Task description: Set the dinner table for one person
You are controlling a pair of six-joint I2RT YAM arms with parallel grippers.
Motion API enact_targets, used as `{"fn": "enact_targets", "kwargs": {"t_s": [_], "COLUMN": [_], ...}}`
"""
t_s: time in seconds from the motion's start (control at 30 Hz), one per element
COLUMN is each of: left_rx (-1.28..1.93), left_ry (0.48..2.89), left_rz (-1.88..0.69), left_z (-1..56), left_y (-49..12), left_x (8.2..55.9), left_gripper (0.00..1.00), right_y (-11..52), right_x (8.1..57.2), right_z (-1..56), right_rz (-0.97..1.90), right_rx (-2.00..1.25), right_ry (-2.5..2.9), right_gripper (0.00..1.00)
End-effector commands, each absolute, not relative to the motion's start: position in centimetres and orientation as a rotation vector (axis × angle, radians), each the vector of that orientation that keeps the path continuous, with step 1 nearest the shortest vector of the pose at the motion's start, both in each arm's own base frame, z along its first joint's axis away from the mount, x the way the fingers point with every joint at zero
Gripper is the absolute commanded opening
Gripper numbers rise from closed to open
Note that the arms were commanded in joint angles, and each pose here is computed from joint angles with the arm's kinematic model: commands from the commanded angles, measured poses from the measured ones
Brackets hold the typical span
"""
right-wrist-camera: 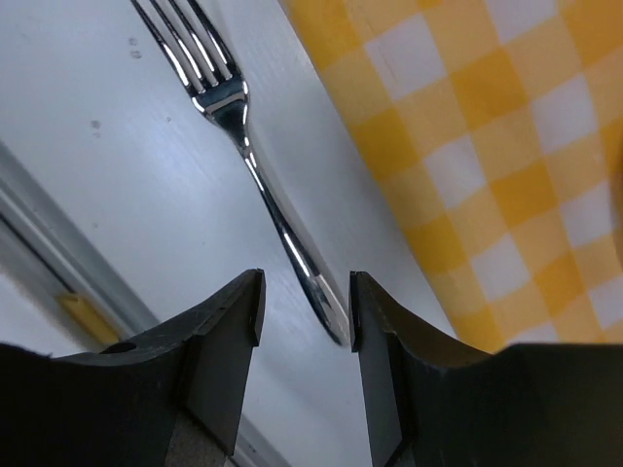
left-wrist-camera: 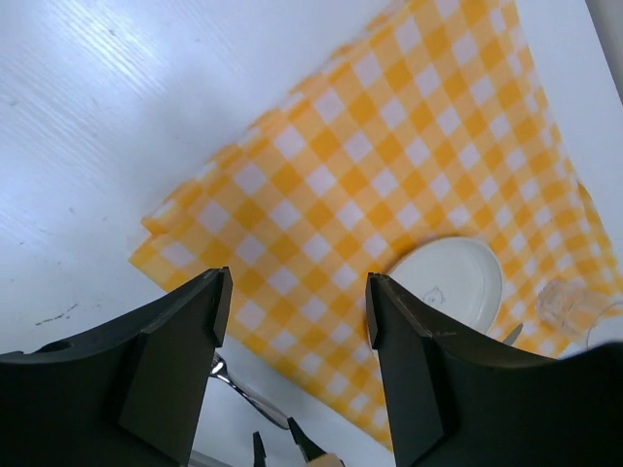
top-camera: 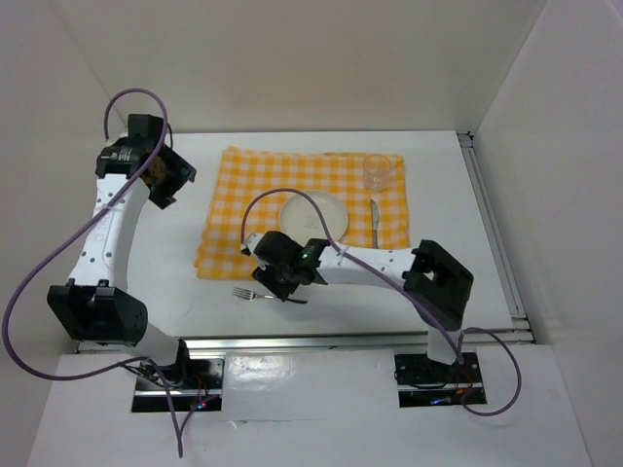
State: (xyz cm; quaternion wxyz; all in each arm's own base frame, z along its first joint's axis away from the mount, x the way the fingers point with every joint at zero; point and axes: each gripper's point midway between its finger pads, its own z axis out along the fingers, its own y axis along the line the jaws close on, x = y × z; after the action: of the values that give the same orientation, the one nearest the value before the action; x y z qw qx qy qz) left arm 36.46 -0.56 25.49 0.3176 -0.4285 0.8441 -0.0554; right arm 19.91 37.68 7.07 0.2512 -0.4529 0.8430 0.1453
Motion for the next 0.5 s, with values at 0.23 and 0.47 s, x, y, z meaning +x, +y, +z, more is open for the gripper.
{"fn": "enact_targets", "kwargs": {"t_s": [0.23, 0.47], "left_rx": [-1.194, -1.184], "left_ry": [2.211, 2.211], "left_rz": [-0.186, -0.197], "left_z": [25.9, 25.7], "left_y": [2.6, 3.3], "left_x": [34.9, 34.8], "left_gripper": [0.74, 0.73], "right_y": [42.6, 42.5], "right_x": [20.5, 20.1], "right_z": [5.1, 2.1], "right_rz": [0.450, 0.400], "right_rx": [-1.342, -1.391], "right_ry": [2.222, 2.259], "right_gripper": [0.52, 0.51]}}
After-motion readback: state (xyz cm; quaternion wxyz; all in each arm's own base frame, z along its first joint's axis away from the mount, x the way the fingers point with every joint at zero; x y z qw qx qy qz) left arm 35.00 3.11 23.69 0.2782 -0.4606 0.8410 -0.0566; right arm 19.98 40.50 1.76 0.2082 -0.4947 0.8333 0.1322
